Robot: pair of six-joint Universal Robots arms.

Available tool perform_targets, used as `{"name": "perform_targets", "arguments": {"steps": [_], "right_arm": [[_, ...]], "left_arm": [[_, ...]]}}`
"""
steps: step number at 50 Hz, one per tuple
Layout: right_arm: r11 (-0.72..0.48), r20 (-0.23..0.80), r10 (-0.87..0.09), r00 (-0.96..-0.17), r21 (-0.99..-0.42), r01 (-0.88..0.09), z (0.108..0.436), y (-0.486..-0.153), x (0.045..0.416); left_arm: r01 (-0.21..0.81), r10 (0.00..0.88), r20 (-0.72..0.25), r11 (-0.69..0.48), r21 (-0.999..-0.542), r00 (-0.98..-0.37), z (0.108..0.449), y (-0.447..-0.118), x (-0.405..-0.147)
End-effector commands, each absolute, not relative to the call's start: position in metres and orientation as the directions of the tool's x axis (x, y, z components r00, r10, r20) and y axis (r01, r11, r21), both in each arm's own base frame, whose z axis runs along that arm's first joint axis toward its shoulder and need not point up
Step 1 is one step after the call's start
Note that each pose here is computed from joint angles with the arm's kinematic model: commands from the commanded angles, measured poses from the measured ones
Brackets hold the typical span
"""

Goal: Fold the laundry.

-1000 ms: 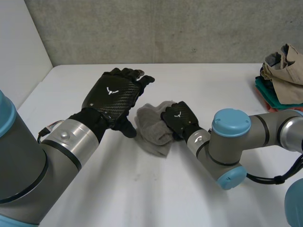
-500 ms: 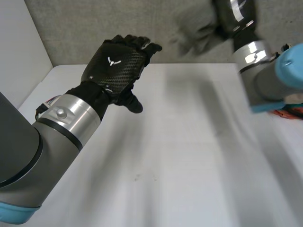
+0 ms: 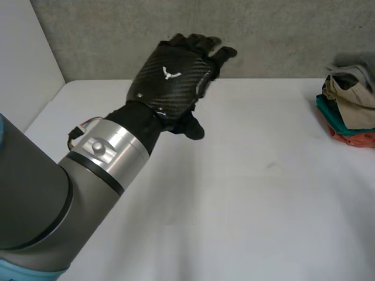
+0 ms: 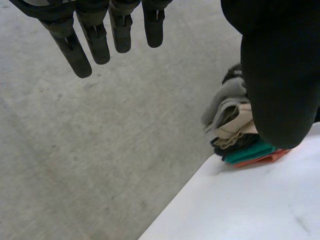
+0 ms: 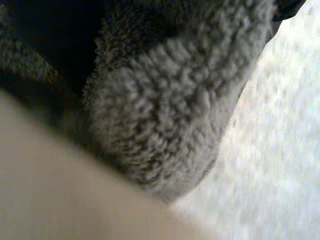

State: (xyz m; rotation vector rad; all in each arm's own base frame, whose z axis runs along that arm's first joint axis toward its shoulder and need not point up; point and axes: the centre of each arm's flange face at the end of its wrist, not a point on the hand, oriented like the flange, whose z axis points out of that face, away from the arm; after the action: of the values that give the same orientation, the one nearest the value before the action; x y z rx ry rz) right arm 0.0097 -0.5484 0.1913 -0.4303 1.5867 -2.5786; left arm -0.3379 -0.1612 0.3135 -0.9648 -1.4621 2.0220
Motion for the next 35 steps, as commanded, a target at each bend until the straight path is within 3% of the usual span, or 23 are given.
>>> {"name": "perform_targets", "arguments": {"steps": [1, 8, 18, 25, 30, 34, 35], "right_arm": [[-0.345, 0.175, -0.252, -0.952, -0.935, -0.08, 0.129, -0.541, -0.028], [-0.313, 0.183, -0.316, -0.931, -0.946, -0.08, 0.108, -0.536, -0.018], [-0.322, 0.184, -0.304, -0.935, -0.943, -0.081, 0.123, -0.534, -0.016], [-0.353, 0.181, -0.211, -0.961, -0.93, -0.097, 0.176, -0.52, -0.018], [-0.272, 0.158, -0.159, -0.975, -0.956, -0.111, 0.203, -0.502, -0.019], [-0.143, 0.246, -0.057, -0.968, -0.961, -0.236, 0.215, -0.484, -0.028], [-0.078, 0.3, 0.006, -0.954, -0.951, -0.3, 0.221, -0.477, -0.038]], "left_arm": [[0.02, 0.803, -0.284, -0.322, -0.947, -0.524, 0.303, -0.144, -0.347], [0.026, 0.819, -0.281, -0.31, -0.95, -0.501, 0.297, -0.142, -0.348], [0.037, 0.827, -0.277, -0.298, -0.954, -0.489, 0.291, -0.14, -0.35], [0.031, 0.826, -0.278, -0.302, -0.953, -0.49, 0.294, -0.14, -0.351], [0.03, 0.827, -0.28, -0.305, -0.952, -0.487, 0.294, -0.139, -0.351], [0.03, 0.826, -0.28, -0.304, -0.952, -0.489, 0.295, -0.139, -0.351], [0.03, 0.827, -0.278, -0.303, -0.952, -0.489, 0.295, -0.139, -0.351]]}}
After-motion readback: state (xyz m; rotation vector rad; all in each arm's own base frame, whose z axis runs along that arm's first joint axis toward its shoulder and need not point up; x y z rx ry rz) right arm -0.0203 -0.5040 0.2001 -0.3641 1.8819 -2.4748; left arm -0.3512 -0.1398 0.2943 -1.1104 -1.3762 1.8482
